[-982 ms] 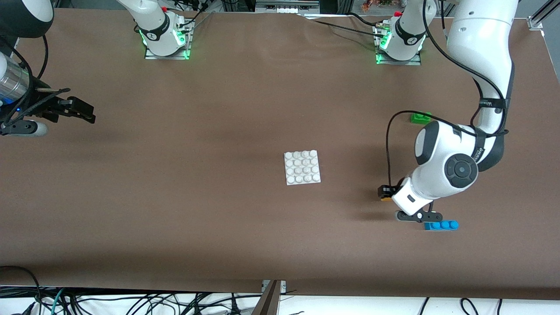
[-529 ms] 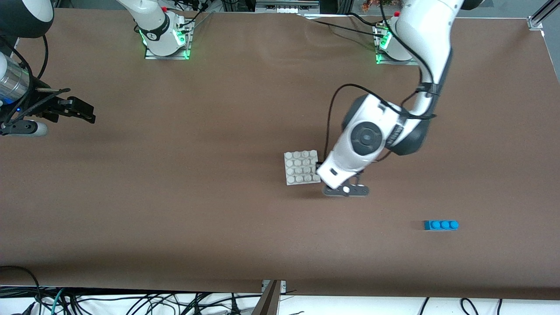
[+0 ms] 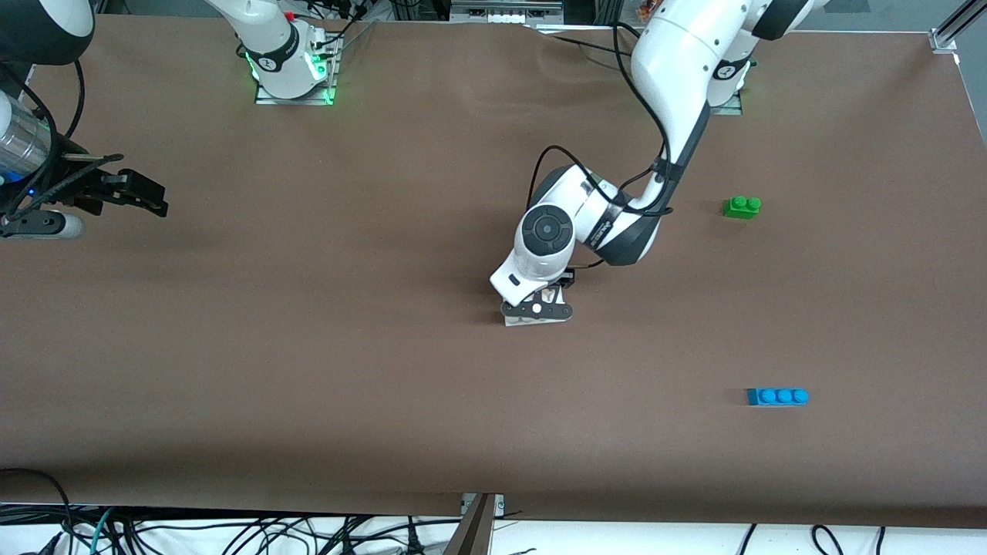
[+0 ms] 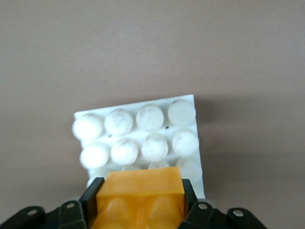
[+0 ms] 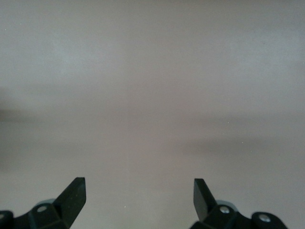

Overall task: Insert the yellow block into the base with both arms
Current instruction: 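Lower the yellow block and press it onto the base plate studs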

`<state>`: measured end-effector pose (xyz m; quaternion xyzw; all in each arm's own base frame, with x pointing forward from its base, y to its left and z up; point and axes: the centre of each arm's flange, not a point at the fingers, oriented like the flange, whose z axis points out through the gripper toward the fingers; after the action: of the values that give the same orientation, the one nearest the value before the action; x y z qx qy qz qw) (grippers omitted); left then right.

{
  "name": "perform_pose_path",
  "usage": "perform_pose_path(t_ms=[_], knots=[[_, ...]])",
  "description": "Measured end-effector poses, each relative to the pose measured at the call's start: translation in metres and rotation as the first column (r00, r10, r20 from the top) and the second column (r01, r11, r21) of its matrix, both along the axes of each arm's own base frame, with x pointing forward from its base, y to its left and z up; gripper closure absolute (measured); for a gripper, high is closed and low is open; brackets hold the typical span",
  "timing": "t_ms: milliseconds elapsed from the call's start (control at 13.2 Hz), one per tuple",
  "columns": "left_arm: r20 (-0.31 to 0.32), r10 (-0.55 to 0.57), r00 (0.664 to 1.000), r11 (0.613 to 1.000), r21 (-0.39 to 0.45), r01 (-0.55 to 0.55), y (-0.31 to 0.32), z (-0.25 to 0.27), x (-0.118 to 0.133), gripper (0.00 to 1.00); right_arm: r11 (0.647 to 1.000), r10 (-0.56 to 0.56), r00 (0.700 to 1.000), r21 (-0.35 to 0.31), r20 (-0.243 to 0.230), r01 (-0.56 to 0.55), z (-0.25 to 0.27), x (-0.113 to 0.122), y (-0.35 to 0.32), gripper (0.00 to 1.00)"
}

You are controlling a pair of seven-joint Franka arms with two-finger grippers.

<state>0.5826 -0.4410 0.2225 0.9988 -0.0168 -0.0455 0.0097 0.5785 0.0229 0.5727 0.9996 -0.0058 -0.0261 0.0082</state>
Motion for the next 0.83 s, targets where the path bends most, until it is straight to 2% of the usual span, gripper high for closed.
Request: perform_pose_path(t_ms=[378, 529, 831], knots=[[0.014, 0.006, 1.000, 1.000, -0.005, -0.006, 0.002, -0.013, 0.004, 0.31, 1.000, 0.009, 1.000, 0.000, 0.004, -0.009, 0.001, 0.000, 0.005, 0.00], [0.014, 0.006, 1.000, 1.000, -0.006, -0.006, 0.002, -0.012, 0.004, 0.31, 1.000, 0.015, 1.000, -0.011, 0.020, -0.015, 0.008, 0.000, 0.007, 0.00], [-0.013, 0.004, 1.000, 1.000, 0.014, -0.004, 0.004, -0.016, 0.001, 0.31, 1.000, 0.017, 0.999, -0.015, 0.033, -0.016, 0.015, -0.001, 0.007, 0.00]])
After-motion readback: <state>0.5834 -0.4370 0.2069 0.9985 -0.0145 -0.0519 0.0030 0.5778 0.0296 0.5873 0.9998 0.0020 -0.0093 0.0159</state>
